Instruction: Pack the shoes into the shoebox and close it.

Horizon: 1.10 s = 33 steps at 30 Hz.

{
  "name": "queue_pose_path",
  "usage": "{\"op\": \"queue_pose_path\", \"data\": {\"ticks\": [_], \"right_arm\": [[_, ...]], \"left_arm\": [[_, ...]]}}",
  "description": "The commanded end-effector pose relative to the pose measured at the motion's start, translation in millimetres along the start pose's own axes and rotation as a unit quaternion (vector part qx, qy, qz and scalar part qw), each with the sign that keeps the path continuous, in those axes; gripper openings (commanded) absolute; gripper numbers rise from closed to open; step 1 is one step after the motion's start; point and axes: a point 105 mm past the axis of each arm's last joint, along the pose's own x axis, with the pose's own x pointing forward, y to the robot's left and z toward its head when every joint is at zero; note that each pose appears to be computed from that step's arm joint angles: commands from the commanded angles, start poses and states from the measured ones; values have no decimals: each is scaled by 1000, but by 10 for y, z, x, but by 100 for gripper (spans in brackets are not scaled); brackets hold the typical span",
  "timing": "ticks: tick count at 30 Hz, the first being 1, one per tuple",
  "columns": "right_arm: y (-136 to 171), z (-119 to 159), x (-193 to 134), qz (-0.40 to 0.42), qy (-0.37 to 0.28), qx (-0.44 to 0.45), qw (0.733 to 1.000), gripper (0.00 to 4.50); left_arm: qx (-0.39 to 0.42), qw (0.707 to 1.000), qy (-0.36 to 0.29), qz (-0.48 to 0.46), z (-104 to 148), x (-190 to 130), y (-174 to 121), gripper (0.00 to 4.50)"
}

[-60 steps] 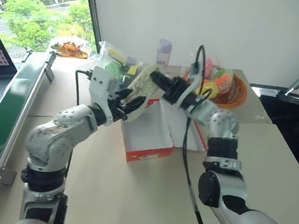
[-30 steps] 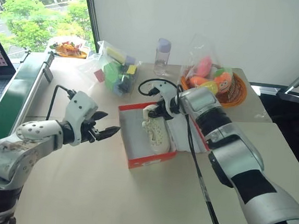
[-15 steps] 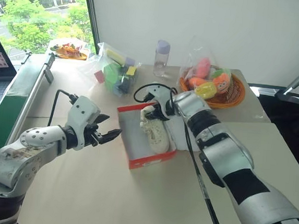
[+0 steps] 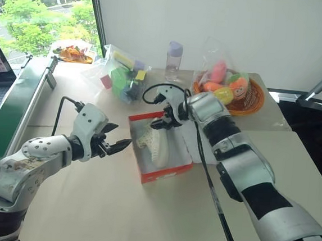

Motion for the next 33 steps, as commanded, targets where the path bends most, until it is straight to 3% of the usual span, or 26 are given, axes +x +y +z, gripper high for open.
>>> {"op": "queue_pose_path", "data": {"ticks": [1, 6, 8, 12, 16, 20, 24, 26, 29, 33], "right_arm": [[103, 351, -297, 27, -80, 1, 996, 448], [259, 582, -674, 87, -186, -31, 978, 448], [252, 596, -727, 83, -200, -35, 976, 448], [383, 661, -896, 137, -281, -45, 949, 448], [508, 498, -823, 160, -300, -88, 936, 448], [744, 378, -751, 241, -323, -85, 911, 450], [855, 379, -755, 282, -336, -76, 895, 450], [896, 426, -724, 282, -352, -85, 889, 450], [874, 629, -613, 224, -428, -98, 870, 450], [904, 598, -460, 217, -424, -107, 873, 450]], "left_arm": [[21, 1000, -13, 7, 98, -54, 37, 355], [18, 999, 0, 51, 55, -210, 217, 355], [15, 996, 1, 83, 38, -279, 321, 355], [-20, 981, -3, 194, -38, -495, 635, 355], [-46, 954, -7, 297, -133, -743, 865, 355], [-77, 920, -25, 384, -232, -1020, 982, 437], [-83, 895, -22, 437, -316, -1210, 1040, 437], [-91, 874, -25, 477, -387, -1367, 1074, 437], [-108, 828, -24, 549, -598, -1667, 1099, 437], [-127, 821, -32, 557, -758, -1718, 1057, 437]]}}
